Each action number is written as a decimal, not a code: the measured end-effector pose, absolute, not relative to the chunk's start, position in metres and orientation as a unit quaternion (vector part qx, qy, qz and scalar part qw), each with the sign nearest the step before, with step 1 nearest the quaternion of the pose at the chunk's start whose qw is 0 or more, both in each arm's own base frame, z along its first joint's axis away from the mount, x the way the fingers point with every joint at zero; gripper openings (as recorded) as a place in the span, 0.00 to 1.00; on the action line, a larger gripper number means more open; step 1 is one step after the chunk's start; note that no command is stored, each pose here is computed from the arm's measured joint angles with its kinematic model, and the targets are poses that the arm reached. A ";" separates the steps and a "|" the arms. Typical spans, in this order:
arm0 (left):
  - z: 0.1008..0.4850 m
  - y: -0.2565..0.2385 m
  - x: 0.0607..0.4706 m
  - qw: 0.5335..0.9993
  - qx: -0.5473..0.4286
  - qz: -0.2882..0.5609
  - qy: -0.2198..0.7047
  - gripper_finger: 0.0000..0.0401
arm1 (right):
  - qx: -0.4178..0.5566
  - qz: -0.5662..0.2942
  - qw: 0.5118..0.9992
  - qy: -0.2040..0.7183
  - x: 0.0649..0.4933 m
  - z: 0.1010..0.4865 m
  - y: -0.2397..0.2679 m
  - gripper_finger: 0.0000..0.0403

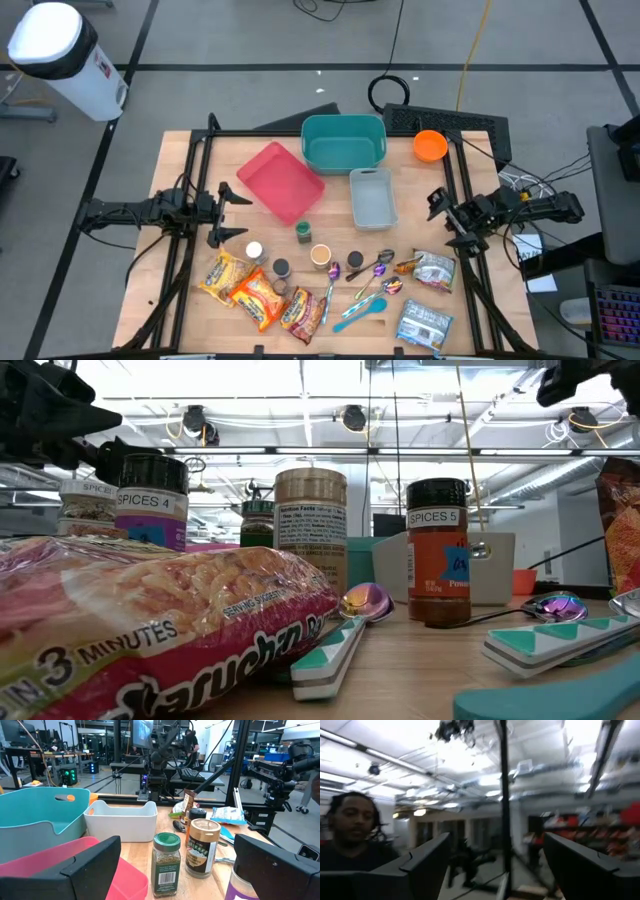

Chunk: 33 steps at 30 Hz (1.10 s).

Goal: Pick & Place Food Item
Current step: Put the orange spice pack into the gray bin

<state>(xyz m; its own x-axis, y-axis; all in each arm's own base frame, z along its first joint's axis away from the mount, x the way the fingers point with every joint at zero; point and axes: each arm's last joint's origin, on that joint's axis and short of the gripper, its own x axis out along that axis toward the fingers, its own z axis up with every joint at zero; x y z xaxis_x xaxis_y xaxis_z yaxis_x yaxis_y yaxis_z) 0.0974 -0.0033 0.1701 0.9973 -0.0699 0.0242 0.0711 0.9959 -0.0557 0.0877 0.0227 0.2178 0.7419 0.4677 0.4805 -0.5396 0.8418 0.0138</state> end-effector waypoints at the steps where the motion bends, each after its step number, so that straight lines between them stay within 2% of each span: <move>1: 0.170 -0.003 0.097 0.999 -0.028 -0.035 -0.011 0.99 | 0.081 0.277 0.931 -0.225 0.090 0.216 0.024 0.76; 10: 0.170 -0.003 0.097 0.999 -0.028 -0.035 -0.011 0.99 | 0.031 0.318 0.908 -0.271 0.097 0.221 0.043 0.76; 16: 0.170 -0.003 0.097 0.999 -0.028 -0.035 -0.011 0.99 | 0.036 0.345 0.892 -0.289 0.100 0.223 0.053 0.76; 23: 0.170 -0.003 0.097 0.999 -0.028 -0.035 -0.011 0.99 | 0.013 0.368 0.895 -0.252 0.110 0.217 0.066 0.76; 33: 0.170 -0.003 0.097 0.999 -0.028 -0.035 -0.011 0.99 | -0.040 0.407 0.883 -0.230 0.143 0.241 0.105 0.76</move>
<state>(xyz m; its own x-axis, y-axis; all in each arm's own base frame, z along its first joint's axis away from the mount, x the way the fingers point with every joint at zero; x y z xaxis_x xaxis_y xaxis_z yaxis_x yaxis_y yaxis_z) 0.0974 -0.0033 0.1701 0.9973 -0.0699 0.0241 0.0711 0.9959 -0.0556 0.1433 0.1051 0.2407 0.5622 0.7373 0.3746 -0.7009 0.6652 -0.2574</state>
